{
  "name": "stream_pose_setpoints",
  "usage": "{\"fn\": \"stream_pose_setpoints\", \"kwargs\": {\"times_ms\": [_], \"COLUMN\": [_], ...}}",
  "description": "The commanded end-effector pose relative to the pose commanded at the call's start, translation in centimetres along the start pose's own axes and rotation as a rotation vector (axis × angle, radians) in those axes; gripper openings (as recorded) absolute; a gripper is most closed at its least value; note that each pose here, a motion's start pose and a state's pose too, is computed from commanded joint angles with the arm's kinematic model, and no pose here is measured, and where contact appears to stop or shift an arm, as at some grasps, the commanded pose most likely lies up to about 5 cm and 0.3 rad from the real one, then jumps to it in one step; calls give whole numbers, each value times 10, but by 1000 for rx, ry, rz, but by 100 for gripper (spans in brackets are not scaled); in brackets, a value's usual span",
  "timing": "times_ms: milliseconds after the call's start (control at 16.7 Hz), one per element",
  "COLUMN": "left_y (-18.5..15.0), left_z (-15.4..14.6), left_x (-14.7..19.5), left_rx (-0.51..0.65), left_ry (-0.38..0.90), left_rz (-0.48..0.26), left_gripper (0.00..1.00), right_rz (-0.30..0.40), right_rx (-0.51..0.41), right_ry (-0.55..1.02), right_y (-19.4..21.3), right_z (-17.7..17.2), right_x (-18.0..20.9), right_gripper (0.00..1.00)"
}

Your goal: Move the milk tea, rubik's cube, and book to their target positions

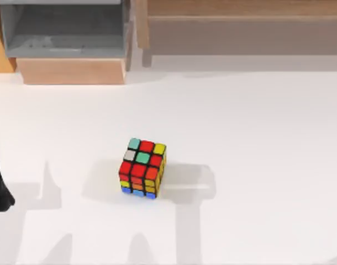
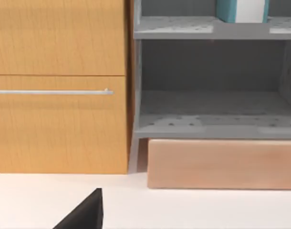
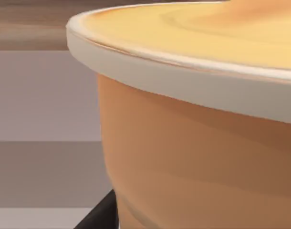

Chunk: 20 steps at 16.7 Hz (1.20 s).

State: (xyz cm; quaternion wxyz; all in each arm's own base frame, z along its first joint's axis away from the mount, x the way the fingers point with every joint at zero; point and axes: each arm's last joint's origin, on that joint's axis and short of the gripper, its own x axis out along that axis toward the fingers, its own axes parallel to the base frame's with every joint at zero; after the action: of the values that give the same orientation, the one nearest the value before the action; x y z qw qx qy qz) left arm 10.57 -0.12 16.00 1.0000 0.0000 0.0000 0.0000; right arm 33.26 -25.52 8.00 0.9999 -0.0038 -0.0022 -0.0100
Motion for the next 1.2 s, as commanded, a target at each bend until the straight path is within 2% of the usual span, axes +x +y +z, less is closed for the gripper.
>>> {"fn": "stream_pose_setpoints", "kwargs": {"times_ms": [60,120,660,960,1200], "left_y": [0,0,0,0,0], "left_z": [0,0,0,0,0], "left_x": [0,0,0,0,0], "left_rx": [0,0,0,0,0], "left_ry": [0,0,0,0,0], "left_rz": [0,0,0,0,0], "left_gripper": [100,100,100,100,100], "right_rz": [0,0,2,2,5], "right_rx": [0,0,0,0,3], "right_ry": [0,0,-1,1,3], "right_y": [0,0,0,0,1], "right_z": [0,0,0,0,-1], "right_x": [0,0,-1,-28,-28], "right_gripper": [98,100,100,100,100]}}
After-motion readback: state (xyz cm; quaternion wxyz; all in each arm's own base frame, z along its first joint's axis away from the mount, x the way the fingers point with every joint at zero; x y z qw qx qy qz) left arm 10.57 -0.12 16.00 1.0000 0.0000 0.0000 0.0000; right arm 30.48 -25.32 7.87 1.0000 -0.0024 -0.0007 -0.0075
